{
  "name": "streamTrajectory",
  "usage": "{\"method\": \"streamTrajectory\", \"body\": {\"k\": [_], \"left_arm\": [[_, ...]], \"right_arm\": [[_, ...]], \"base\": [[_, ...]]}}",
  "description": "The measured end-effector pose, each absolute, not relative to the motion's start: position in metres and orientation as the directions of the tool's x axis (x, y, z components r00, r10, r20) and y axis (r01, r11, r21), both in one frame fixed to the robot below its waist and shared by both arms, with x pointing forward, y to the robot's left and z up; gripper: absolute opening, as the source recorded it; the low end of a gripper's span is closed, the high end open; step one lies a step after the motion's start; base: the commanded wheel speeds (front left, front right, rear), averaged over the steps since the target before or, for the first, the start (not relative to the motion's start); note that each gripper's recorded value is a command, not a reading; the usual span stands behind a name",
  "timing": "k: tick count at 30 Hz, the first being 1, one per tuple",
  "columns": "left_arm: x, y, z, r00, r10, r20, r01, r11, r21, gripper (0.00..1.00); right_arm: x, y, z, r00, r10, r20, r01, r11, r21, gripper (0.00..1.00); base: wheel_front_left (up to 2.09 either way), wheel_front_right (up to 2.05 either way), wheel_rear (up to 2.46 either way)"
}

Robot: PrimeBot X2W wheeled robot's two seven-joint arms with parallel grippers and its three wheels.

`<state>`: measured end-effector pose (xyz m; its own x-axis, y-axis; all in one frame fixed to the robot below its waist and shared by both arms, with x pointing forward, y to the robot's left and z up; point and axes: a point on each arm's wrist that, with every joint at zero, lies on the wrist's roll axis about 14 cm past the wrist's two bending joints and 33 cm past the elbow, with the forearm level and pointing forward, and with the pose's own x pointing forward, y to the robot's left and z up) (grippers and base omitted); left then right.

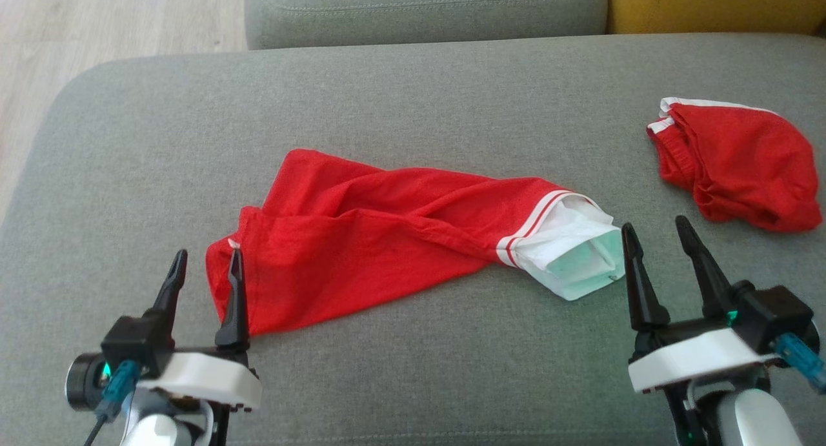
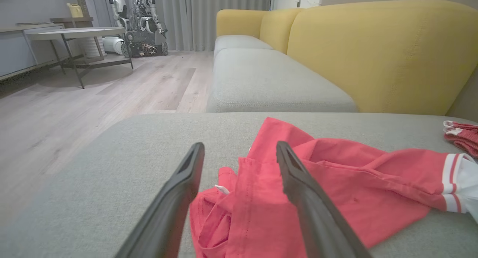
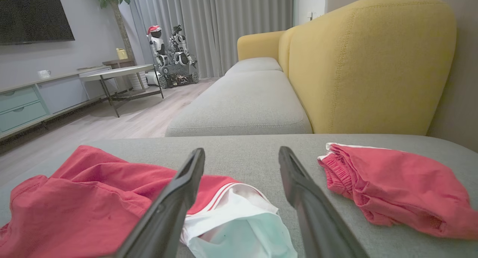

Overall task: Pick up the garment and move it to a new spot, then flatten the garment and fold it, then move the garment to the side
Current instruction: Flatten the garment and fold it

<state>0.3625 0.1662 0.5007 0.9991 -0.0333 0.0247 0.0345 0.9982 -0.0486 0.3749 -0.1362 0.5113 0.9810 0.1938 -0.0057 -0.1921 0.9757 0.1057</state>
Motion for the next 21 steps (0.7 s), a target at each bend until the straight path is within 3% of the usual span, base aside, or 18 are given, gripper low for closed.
{"method": "streamTrajectory", "body": {"k": [21], "left_arm": [[0.3609, 0.1645, 0.4961, 0.999, -0.053, -0.006, 0.052, 0.998, -0.043, 1.00]], "right_arm": [[0.3732, -0.1413, 0.5105, 0.984, 0.179, -0.017, -0.176, 0.977, 0.117, 1.00]], "base": [[0.00, 0.00, 0.00]]}}
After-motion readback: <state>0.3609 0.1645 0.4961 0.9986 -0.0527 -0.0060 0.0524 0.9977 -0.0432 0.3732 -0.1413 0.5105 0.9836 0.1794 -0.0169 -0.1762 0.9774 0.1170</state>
